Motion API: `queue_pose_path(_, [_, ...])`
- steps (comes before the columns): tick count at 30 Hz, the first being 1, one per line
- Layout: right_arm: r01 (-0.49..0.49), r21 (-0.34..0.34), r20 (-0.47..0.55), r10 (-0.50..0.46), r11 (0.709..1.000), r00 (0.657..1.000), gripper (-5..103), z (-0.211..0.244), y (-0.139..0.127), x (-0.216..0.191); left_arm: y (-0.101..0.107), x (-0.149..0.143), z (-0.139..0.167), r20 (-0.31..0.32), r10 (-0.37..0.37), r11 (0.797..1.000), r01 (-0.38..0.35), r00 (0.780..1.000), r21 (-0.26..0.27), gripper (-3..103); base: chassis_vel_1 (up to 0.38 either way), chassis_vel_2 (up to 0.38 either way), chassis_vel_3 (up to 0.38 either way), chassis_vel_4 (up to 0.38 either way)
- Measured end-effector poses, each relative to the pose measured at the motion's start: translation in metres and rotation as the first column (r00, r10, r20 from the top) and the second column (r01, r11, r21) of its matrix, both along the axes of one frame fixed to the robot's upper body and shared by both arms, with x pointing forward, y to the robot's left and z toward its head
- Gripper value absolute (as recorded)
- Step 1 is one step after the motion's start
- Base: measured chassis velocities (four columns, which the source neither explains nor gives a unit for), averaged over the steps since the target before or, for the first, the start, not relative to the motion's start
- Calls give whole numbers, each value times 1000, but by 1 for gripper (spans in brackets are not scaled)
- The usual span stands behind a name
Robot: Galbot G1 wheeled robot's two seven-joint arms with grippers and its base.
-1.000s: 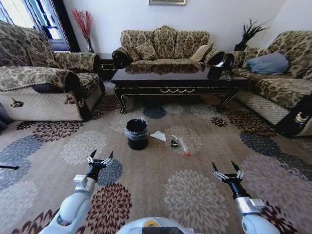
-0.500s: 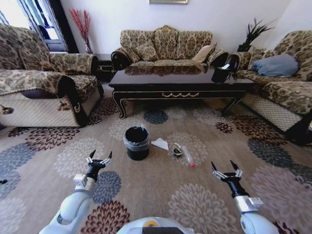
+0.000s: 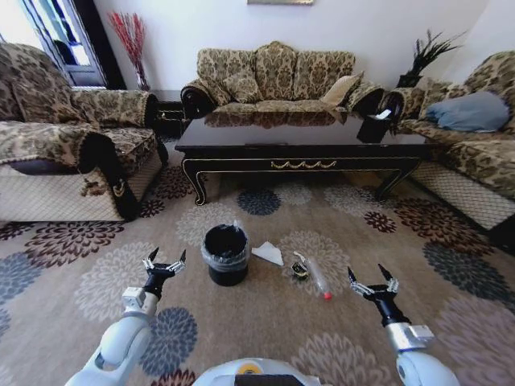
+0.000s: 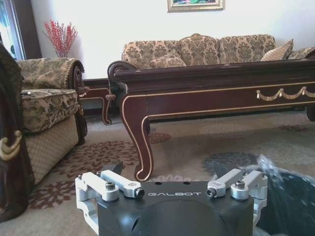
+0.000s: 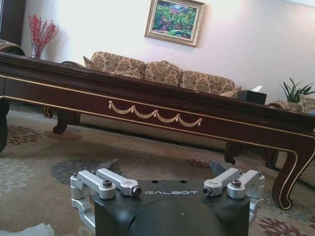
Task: Move to the front of the table and pick up the trash from the floor, then place it into the trash bin.
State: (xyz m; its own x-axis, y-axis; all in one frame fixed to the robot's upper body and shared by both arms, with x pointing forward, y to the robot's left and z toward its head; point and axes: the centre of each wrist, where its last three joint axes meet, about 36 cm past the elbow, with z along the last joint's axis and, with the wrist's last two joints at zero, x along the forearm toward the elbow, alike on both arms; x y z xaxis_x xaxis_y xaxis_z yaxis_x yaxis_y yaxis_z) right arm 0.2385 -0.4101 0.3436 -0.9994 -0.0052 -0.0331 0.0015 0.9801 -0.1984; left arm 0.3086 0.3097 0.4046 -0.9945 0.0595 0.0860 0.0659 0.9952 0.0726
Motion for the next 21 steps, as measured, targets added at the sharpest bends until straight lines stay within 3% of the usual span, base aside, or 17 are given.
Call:
queue_pose_path(10, [17, -13, 12, -17, 1000, 1000, 100, -6, 0, 0, -6, 3, 7, -30, -7, 1000, 7, 1000, 7, 100, -171, 166, 157, -168])
queue_pose_path(16, [20, -14, 19, -20, 1000, 1000, 100, -8, 0, 0, -18, 7, 17, -104, -35, 999, 36, 994, 6, 100, -34, 31, 40, -30])
queue_pose_path(21, [22, -25, 14, -22, 999, 1000, 100, -12, 2, -5, -32, 14, 43, -192, -14, 1000, 15, 981, 0, 100, 0, 0, 0, 0])
